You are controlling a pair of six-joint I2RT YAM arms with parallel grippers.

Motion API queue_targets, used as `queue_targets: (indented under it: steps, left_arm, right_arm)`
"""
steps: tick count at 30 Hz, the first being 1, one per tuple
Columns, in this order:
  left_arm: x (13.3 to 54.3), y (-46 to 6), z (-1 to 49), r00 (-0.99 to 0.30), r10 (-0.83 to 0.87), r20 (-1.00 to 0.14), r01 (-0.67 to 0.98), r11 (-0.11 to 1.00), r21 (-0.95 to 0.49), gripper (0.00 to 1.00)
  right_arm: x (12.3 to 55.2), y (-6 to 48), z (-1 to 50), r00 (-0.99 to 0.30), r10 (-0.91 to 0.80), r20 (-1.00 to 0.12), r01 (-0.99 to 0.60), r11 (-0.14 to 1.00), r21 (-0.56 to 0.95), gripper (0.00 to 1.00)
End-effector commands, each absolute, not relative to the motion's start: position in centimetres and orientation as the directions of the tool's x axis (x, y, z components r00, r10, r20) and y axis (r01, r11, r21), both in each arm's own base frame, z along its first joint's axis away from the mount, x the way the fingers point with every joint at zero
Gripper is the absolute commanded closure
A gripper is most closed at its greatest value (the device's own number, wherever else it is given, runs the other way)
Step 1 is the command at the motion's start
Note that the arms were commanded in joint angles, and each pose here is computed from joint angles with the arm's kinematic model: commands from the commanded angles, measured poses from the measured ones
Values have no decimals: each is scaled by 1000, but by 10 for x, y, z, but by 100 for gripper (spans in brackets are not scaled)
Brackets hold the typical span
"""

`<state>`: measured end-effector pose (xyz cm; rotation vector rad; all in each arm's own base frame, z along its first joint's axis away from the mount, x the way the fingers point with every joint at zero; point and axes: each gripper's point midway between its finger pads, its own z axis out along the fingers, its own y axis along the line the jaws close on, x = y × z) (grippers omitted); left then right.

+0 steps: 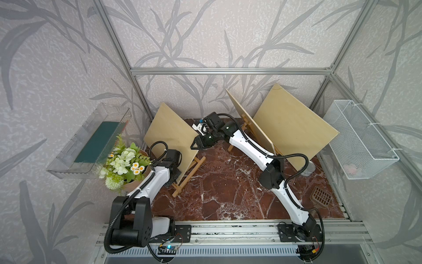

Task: Assemble the easel
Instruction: Adjust the drawing board at the center of the board.

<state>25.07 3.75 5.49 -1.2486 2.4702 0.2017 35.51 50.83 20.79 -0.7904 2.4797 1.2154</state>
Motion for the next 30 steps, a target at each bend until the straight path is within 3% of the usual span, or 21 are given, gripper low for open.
queue_targets:
  steps: [1,4,11,16,30]
  left_arm:
    - [225,27,33,-558,-783,-274,-815,580,1,84]
    - [224,28,34,-559,-782,-276,-814,581,2,84]
    - [223,29,36,-560,-779,-280,-813,582,6,84]
    - [227,28,39,-561,-778,-282,-811,586,-4,84]
    - [262,22,78,-609,-710,-354,-729,677,-103,83]
  right_arm:
    - [352,532,235,-794,-306,-526,-608,427,669,57]
    - [357,537,247,-782,-273,-560,-621,403,672,61]
    - [356,546,280,-746,-232,-624,-664,320,675,84]
    - [354,543,291,-725,-228,-650,-686,320,653,100]
    - [370,461,355,-415,-265,-871,-779,597,189,100]
